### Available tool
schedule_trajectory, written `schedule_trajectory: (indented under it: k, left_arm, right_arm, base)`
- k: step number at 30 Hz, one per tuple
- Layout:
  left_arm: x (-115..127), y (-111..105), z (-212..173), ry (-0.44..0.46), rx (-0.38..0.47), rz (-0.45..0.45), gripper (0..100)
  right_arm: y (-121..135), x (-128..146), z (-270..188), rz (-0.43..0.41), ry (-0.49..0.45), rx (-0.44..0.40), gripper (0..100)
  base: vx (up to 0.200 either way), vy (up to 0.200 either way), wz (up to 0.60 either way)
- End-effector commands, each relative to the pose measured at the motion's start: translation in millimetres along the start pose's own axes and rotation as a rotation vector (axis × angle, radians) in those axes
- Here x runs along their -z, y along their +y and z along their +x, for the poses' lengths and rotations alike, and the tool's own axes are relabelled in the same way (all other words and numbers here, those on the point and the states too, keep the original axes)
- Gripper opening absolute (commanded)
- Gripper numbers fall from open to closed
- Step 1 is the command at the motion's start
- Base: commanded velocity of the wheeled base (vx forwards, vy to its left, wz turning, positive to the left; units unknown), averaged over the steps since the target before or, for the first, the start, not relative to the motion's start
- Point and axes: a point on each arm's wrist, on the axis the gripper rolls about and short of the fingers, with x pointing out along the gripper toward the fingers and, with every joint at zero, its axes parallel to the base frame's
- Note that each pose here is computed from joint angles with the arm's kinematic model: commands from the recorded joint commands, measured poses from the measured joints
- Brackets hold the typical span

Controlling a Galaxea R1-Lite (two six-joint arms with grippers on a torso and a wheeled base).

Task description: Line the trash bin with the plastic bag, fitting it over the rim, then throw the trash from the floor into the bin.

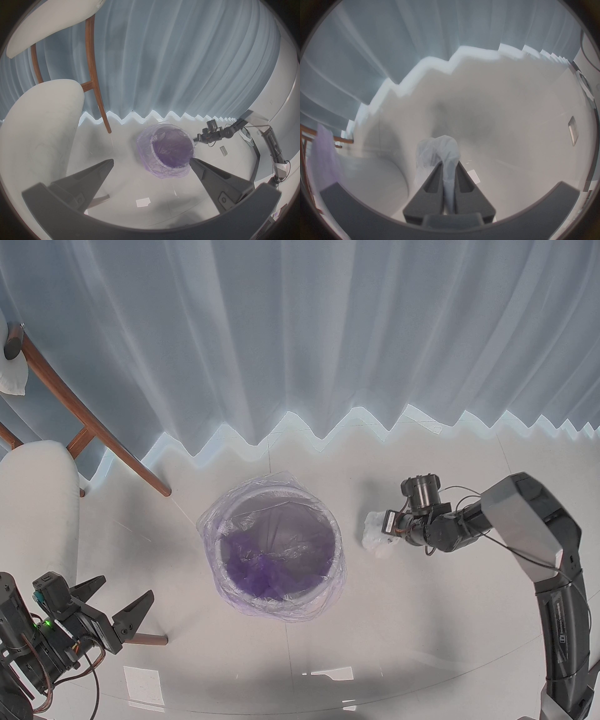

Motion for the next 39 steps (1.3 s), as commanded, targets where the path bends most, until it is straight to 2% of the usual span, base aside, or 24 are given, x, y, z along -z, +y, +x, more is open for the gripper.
schedule_trajectory:
  k: [1, 6, 14, 18, 20, 26, 32, 34, 39]
  left_arm:
    - [4.3, 0.8, -5.7, 0.013, -0.005, 0.000, 100]
    - [4.0, 1.0, -5.1, 0.011, -0.007, 0.003, 100]
    - [3.3, 3.7, -4.4, 0.005, -0.028, 0.002, 100]
    - [3.0, 6.5, -4.5, 0.003, -0.049, -0.006, 100]
    - [3.7, 7.8, -5.4, 0.010, -0.055, -0.009, 100]
    - [3.7, 10.3, -5.2, 0.010, -0.074, -0.016, 100]
    - [3.4, 13.4, -5.4, 0.008, -0.100, -0.018, 100]
    - [3.1, 13.6, -5.7, 0.005, -0.101, -0.017, 100]
    - [3.2, 15.1, -5.4, 0.007, -0.113, -0.018, 100]
  right_arm:
    - [2.1, -66.7, -105.8, 0.044, -0.135, -0.051, 0]
    - [-0.8, -75.2, -164.8, 0.047, -0.178, -0.076, 0]
    - [-13.0, -61.7, -217.3, 0.021, -0.178, -0.081, 0]
    - [-9.1, -54.4, -218.6, -0.003, -0.199, -0.121, 0]
    - [-2.2, -46.6, -216.5, -0.017, -0.246, -0.165, 0]
    - [25.5, -16.3, -219.0, -0.141, -0.248, -0.288, 0]
    - [41.6, 1.6, -199.1, -0.242, -0.280, -0.330, 0]
    - [52.1, 11.9, -189.8, -0.269, -0.314, -0.368, 0]
    - [73.4, 34.5, -173.2, -0.326, -0.326, -0.428, 0]
  base:
    - [0.000, 0.000, 0.00]
    - [0.000, 0.000, 0.00]
    - [0.000, 0.000, 0.00]
    - [0.000, 0.000, 0.00]
    - [0.000, 0.000, 0.00]
    - [0.000, 0.000, 0.00]
    - [0.000, 0.000, 0.00]
    - [0.000, 0.000, 0.00]
    - [0.000, 0.000, 0.00]
